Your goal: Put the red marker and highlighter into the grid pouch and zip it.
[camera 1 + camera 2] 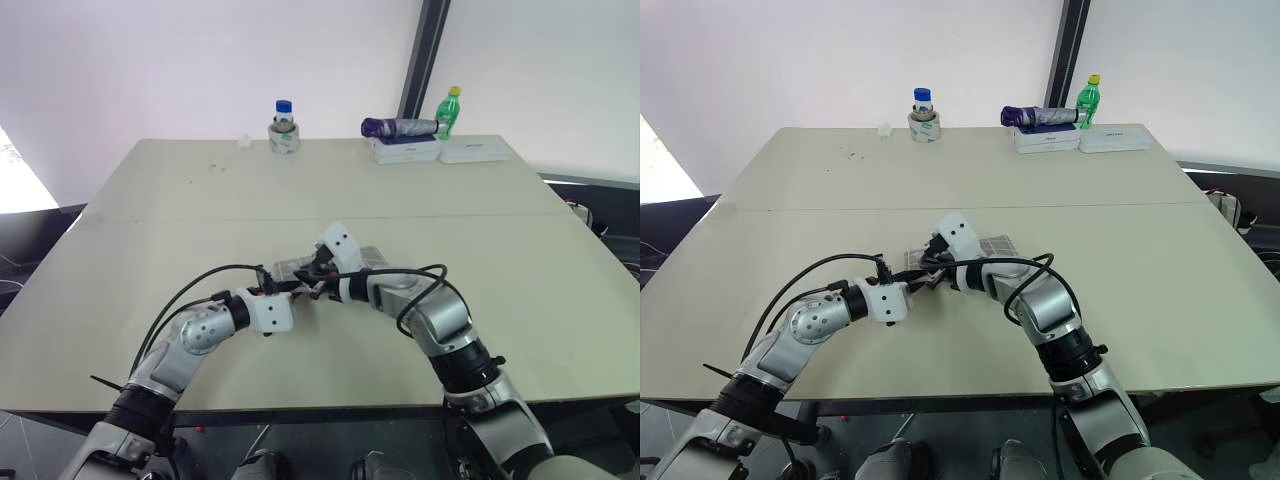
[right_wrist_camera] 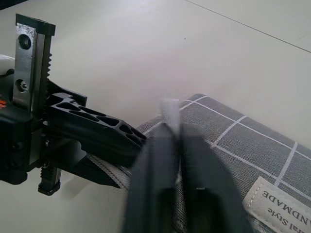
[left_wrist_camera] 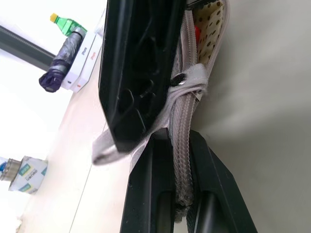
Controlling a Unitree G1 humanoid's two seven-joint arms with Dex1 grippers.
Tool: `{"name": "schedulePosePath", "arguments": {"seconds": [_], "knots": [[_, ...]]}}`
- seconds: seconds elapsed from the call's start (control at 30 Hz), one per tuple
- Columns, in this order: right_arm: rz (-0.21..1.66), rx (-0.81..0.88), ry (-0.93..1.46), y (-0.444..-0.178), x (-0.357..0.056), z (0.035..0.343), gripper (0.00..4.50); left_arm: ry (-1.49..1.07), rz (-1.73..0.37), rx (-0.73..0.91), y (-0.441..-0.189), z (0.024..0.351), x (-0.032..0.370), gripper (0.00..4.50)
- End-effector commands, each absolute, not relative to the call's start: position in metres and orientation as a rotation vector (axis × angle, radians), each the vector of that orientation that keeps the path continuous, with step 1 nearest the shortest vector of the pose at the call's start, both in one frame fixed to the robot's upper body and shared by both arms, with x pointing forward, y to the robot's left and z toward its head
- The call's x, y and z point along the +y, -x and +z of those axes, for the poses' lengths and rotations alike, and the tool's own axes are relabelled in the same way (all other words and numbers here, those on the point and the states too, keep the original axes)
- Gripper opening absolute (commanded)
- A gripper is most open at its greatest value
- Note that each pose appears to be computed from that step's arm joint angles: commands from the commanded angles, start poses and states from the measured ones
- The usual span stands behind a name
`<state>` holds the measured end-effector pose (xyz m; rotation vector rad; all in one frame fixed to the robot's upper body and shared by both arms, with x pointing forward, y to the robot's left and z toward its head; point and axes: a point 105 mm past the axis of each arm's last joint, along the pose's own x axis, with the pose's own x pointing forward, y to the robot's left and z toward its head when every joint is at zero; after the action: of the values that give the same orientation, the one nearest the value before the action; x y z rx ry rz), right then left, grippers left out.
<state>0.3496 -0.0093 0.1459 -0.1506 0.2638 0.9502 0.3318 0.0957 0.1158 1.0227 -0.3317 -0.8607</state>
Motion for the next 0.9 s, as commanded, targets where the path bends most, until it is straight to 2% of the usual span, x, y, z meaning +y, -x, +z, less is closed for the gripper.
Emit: {"name": "schedulePosePath", "arguments": {"seconds": [0.03,0.2,0.33,0.63,0.73,0.9], "knots": [[0.948,0.213,0.151,-0.351,-0.010,0.160,0.03,-1.012,-0.847,-0.391,-0.329,0.129,0.091,0.00],[0.923,0.176,0.105,-0.357,-0.021,0.171,0.03,-1.004,-0.834,-0.379,-0.329,0.128,0.095,0.00],[0.903,0.147,-0.069,-0.356,-0.037,0.185,0.03,-0.975,-0.795,-0.356,-0.332,0.128,0.104,0.00],[0.832,0.128,-0.368,-0.343,-0.073,0.191,0.03,-0.849,-0.704,-0.333,-0.341,0.138,0.118,0.00],[0.798,0.162,-0.358,-0.338,-0.080,0.178,0.03,-0.759,-0.668,-0.334,-0.346,0.146,0.120,0.00],[0.698,0.197,-0.382,-0.336,-0.099,0.163,0.03,-0.760,-0.674,-0.323,-0.347,0.144,0.120,0.00]]}}
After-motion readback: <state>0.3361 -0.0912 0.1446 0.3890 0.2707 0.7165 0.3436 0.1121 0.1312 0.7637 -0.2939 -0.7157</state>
